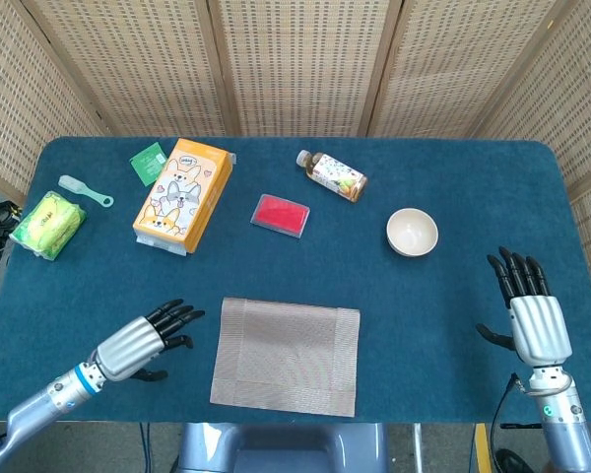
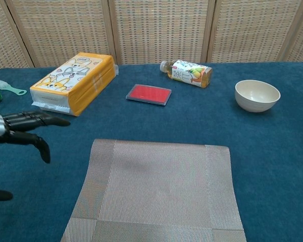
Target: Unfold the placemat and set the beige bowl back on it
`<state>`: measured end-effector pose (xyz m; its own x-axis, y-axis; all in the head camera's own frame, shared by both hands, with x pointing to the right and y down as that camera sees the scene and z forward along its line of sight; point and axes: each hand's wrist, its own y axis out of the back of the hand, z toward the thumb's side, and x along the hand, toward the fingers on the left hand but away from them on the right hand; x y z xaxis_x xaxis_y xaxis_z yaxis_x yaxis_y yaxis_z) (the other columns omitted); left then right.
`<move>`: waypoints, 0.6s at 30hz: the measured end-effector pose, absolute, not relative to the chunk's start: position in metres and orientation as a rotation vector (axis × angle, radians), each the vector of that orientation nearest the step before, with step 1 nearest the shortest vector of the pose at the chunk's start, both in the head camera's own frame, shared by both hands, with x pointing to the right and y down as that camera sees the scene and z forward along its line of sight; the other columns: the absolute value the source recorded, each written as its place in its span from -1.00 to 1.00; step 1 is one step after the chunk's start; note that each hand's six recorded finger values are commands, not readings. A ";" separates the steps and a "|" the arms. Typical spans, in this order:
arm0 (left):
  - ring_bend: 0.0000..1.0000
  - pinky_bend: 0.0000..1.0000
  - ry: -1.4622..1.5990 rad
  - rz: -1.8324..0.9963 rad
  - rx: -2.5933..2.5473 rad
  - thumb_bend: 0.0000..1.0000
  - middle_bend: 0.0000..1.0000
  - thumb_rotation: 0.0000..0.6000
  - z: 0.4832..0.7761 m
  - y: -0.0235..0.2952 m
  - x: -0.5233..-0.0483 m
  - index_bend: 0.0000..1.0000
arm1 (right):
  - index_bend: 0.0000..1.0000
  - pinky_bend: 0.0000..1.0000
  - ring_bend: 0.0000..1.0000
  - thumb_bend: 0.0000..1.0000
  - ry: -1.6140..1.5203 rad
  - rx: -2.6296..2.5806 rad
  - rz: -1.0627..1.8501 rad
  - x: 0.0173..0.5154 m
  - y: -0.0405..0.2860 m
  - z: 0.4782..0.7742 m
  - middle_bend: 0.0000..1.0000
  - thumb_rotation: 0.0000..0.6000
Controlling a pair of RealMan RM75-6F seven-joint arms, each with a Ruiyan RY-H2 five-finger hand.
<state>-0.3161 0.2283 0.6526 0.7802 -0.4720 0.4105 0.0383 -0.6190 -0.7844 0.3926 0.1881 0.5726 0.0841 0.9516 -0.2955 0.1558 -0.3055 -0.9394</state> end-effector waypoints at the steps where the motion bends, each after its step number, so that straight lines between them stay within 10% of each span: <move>1: -1.00 -1.00 0.298 -0.754 -2.119 -0.93 -1.00 1.00 0.655 0.231 -0.312 -0.28 | -1.00 -1.00 -1.00 -0.88 -1.131 -1.582 1.305 0.393 0.190 0.572 -1.00 1.00; 18: -1.00 -1.00 0.096 -0.619 -2.141 -0.70 -1.00 1.00 0.688 0.264 -0.246 -0.39 | -1.00 -1.00 -1.00 -0.88 -1.131 -1.590 1.327 0.399 0.192 0.574 -1.00 1.00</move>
<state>-0.2460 0.2639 0.6884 0.8730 -0.2855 0.3955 0.1527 -0.6100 -0.7776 0.3991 0.1923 0.5735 0.0663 0.9484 -0.3099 0.1560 -0.3166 -0.9356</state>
